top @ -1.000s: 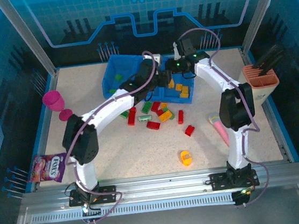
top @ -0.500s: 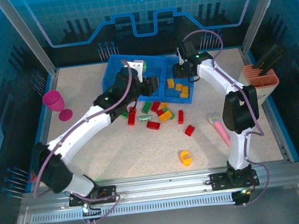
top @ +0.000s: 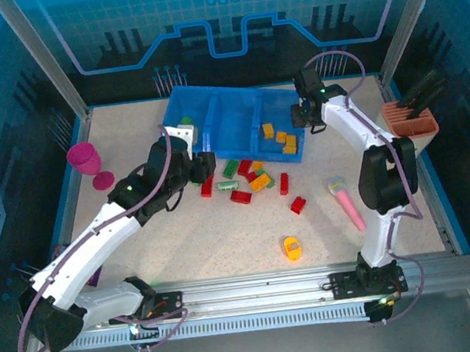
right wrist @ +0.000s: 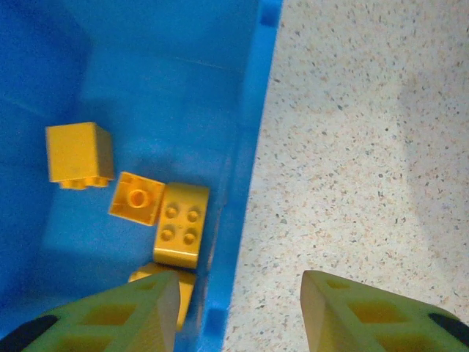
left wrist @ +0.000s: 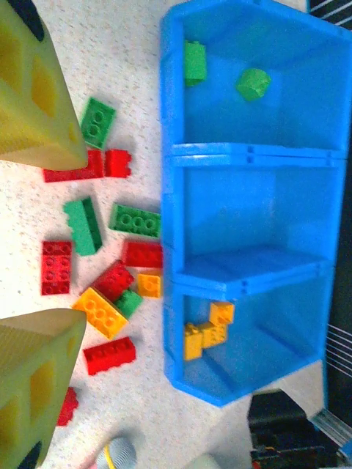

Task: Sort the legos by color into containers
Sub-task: Move the container to the top-center of the table.

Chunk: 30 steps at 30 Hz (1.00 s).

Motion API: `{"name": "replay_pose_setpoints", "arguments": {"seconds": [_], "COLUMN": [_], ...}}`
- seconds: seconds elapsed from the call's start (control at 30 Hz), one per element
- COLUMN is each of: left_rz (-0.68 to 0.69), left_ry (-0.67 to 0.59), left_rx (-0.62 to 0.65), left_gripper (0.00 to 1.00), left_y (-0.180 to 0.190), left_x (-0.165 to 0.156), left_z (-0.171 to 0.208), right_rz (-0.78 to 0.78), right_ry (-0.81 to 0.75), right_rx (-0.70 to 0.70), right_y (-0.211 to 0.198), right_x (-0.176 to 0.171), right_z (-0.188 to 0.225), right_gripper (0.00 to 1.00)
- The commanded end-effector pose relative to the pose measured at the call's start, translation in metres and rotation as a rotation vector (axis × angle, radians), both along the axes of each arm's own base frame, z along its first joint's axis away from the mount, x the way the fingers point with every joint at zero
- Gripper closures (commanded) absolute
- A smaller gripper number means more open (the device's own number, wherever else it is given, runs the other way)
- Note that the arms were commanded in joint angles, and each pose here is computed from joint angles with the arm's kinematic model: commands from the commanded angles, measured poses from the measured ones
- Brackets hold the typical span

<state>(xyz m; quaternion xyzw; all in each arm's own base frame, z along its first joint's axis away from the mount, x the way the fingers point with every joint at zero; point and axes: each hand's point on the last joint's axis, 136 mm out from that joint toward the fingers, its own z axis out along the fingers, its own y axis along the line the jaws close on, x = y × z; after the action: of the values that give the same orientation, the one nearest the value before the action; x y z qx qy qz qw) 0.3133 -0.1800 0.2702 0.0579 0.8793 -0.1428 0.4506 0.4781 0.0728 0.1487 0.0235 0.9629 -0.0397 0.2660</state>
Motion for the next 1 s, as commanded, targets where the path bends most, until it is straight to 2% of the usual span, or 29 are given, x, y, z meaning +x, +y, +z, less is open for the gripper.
{"name": "replay_pose_setpoints", "arguments": {"seconds": [0.0, 0.13, 0.43, 0.7, 0.8, 0.97], "left_rz": [0.038, 0.055, 0.087, 0.101, 0.104, 0.111], "left_ry": [0.026, 0.031, 0.038, 0.047, 0.05, 0.051], "left_rx": [0.026, 0.037, 0.058, 0.067, 0.07, 0.072], "left_gripper": [0.46, 0.46, 0.46, 0.46, 0.46, 0.46], "left_y": [0.017, 0.024, 0.035, 0.04, 0.041, 0.042], "left_x": [-0.012, -0.016, -0.021, -0.019, -0.019, -0.019], "left_z": [-0.005, -0.005, -0.005, -0.009, -0.01, -0.013], "right_rz": [-0.015, -0.022, -0.063, -0.109, -0.103, -0.086], "right_ry": [0.02, 0.036, 0.042, -0.002, -0.004, -0.021], "right_rx": [0.038, 0.092, 0.145, 0.17, 0.162, 0.171], "right_y": [-0.006, -0.007, -0.022, -0.043, -0.044, -0.039], "right_x": [0.011, 0.026, 0.059, 0.096, 0.106, 0.106], "right_z": [-0.013, -0.025, -0.041, -0.037, -0.037, -0.028], "right_gripper": [0.54, 0.57, 0.74, 0.78, 0.74, 0.49]}}
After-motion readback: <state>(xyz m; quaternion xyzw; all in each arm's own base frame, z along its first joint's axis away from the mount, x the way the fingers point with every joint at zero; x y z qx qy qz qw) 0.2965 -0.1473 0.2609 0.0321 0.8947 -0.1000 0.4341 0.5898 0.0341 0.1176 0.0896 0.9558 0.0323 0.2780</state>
